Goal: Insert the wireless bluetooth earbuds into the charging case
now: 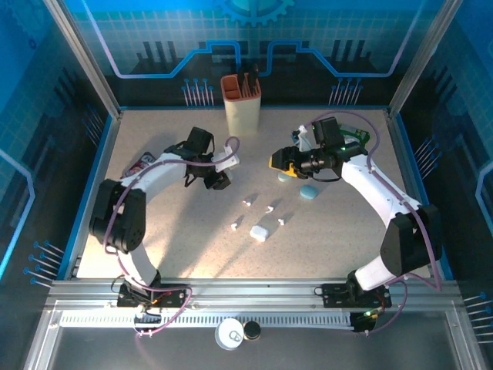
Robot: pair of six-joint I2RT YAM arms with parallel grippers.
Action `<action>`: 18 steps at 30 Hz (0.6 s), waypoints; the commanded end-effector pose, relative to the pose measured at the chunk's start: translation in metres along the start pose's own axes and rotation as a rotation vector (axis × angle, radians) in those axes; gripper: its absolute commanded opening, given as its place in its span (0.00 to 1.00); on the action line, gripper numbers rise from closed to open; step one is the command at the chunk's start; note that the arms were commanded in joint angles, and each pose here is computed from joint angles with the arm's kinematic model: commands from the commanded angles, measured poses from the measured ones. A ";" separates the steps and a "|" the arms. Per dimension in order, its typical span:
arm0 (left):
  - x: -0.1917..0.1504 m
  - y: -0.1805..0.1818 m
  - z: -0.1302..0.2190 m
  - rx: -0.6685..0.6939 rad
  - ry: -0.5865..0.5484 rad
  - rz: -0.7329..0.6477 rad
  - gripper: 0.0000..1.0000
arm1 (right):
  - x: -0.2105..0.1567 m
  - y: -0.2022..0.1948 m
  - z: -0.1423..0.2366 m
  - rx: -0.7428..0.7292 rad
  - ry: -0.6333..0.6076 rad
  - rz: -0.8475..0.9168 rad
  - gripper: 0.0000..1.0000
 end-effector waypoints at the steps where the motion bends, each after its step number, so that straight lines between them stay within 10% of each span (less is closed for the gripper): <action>1: 0.048 -0.007 0.020 0.007 -0.246 -0.077 0.42 | -0.004 0.011 0.003 0.043 0.016 0.005 0.64; 18: 0.115 -0.025 0.038 0.051 -0.432 -0.237 0.43 | -0.016 0.035 -0.022 0.074 0.061 0.023 0.61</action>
Point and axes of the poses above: each hand's point on the last joint's axis, 136 mm out from that joint toward the fingers, its own z axis back along the fingers, its own y axis along the line the jaws close on, x = y × z, the point moved 2 cm from there along z, back along the fingers, and after that the axes turned 13 degrees about -z, right-handed, at the moved point
